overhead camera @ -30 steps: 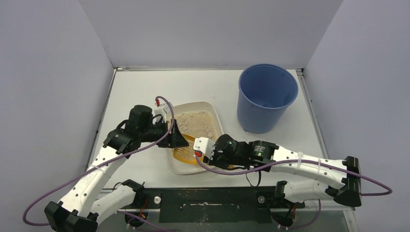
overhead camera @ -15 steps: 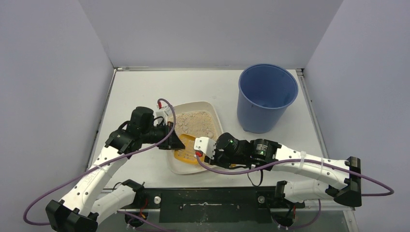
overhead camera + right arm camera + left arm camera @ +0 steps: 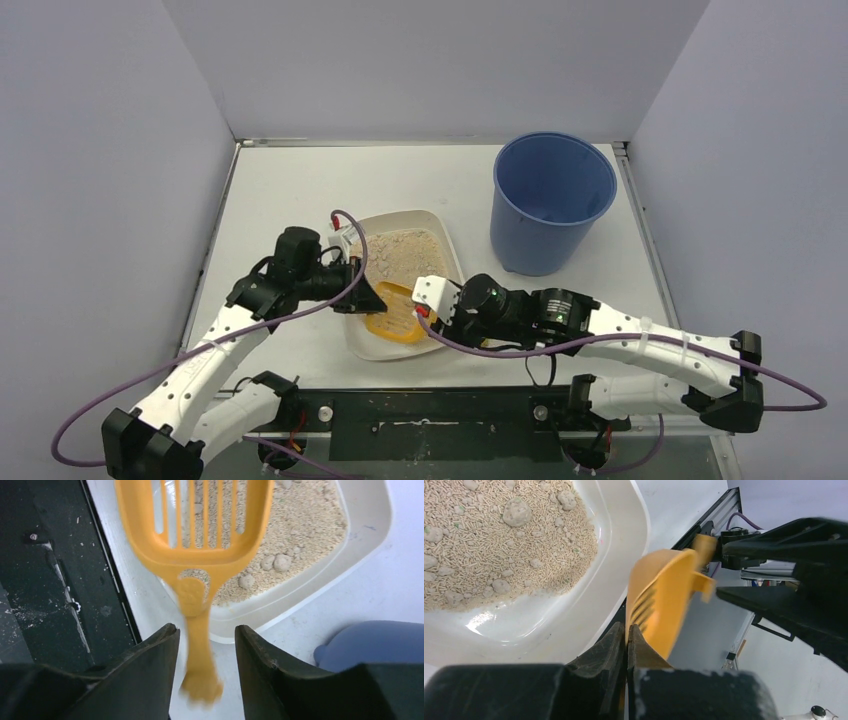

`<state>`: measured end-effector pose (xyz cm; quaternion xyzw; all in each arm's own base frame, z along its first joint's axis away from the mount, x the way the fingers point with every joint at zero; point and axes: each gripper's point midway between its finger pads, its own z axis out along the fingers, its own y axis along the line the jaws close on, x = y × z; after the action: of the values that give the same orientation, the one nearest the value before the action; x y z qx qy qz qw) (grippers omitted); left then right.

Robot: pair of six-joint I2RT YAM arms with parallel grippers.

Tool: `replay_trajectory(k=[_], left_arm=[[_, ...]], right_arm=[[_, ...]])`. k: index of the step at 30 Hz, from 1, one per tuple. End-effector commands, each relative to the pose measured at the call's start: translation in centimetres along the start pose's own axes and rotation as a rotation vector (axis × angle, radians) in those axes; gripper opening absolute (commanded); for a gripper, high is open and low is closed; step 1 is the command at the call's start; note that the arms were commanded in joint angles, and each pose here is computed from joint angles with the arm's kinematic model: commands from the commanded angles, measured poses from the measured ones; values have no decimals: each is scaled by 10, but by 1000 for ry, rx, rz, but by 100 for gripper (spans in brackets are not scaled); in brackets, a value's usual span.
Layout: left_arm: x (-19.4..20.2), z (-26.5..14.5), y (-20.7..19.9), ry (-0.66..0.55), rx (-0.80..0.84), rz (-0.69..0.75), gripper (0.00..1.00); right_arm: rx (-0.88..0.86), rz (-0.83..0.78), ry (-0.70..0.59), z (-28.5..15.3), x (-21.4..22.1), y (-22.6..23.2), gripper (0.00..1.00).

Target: Clean the litter box

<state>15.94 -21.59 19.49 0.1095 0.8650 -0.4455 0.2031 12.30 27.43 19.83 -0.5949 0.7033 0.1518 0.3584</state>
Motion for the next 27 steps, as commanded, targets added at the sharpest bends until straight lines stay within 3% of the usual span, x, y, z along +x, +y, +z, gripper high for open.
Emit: replay_trajectory(k=[1, 4, 12, 20, 27], left_arm=[[-12, 0, -11, -58, 82, 59, 0], [-13, 1, -11, -67, 112, 47, 0], [-21, -7, 0, -108, 211, -2, 0], [-28, -13, -8, -155, 332, -45, 0], [-34, -20, -21, -192, 431, -45, 0]], right_arm=[[116, 117, -134, -32, -24, -20, 51], [152, 183, -170, -44, -21, -25, 67], [248, 497, -298, -65, -18, -38, 95], [249, 795, -362, -69, -17, -41, 100], [183, 1041, -529, -74, -22, -51, 100]])
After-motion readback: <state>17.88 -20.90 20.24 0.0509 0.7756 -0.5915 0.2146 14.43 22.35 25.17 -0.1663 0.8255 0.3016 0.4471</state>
